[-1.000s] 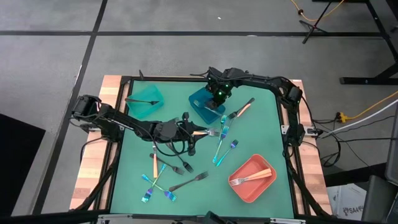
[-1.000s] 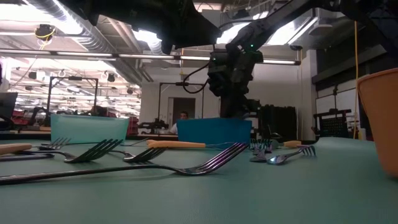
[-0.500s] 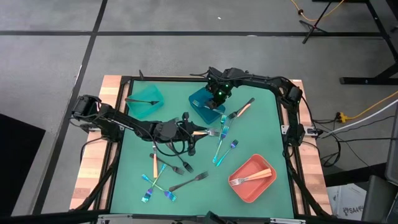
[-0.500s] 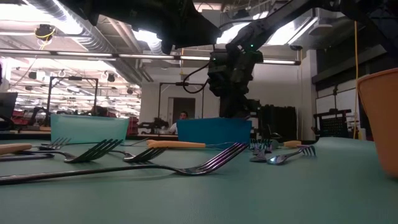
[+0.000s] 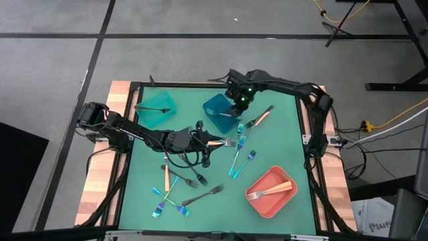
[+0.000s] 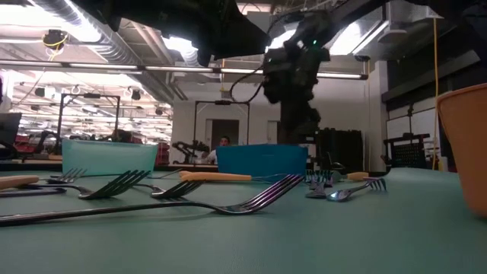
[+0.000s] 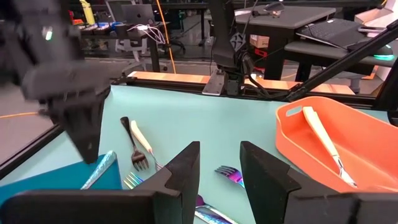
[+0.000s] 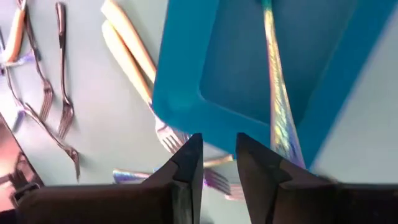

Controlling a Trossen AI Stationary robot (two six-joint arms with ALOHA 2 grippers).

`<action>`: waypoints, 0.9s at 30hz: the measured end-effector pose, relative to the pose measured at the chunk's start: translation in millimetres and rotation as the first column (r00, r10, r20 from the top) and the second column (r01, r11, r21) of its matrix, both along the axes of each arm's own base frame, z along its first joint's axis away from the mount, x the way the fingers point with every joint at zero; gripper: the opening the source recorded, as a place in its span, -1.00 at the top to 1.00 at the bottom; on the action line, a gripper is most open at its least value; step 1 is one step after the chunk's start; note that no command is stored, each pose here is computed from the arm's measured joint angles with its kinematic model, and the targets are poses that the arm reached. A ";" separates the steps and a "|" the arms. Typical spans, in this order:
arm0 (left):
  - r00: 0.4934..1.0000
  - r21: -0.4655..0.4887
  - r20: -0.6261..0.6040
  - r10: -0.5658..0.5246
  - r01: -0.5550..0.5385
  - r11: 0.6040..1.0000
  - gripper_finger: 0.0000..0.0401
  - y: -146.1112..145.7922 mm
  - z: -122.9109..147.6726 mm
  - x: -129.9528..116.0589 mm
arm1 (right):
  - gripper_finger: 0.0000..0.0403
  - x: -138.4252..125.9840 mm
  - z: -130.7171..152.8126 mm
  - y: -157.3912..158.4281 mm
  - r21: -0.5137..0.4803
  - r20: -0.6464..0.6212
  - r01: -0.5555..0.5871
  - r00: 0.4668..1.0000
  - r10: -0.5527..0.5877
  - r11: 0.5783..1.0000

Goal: Sort silverware by color (type)
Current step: Put the black fork into the green bin

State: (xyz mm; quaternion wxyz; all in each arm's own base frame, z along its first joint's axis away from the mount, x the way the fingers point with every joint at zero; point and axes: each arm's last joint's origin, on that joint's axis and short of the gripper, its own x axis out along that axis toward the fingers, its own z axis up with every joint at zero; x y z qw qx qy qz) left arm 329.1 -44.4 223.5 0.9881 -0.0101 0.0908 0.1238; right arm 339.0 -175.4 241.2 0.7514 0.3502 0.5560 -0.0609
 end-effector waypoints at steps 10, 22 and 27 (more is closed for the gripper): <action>0.997 0.010 0.027 0.077 -0.077 0.997 0.46 2.2 2.7 -0.1 | 0.58 -53.1 88.3 28.4 -0.172 0.132 -0.049 0.989 0.072 0.984; 0.989 0.014 0.022 0.144 -0.144 0.989 0.46 19.2 4.0 0.1 | 0.58 -127.8 176.7 102.3 -0.559 0.267 -0.005 0.946 0.186 0.829; 0.984 0.024 -0.020 0.174 -0.174 0.984 0.46 30.4 10.2 -6.7 | 0.58 -151.0 191.1 128.9 -0.637 0.304 0.006 0.920 0.245 0.771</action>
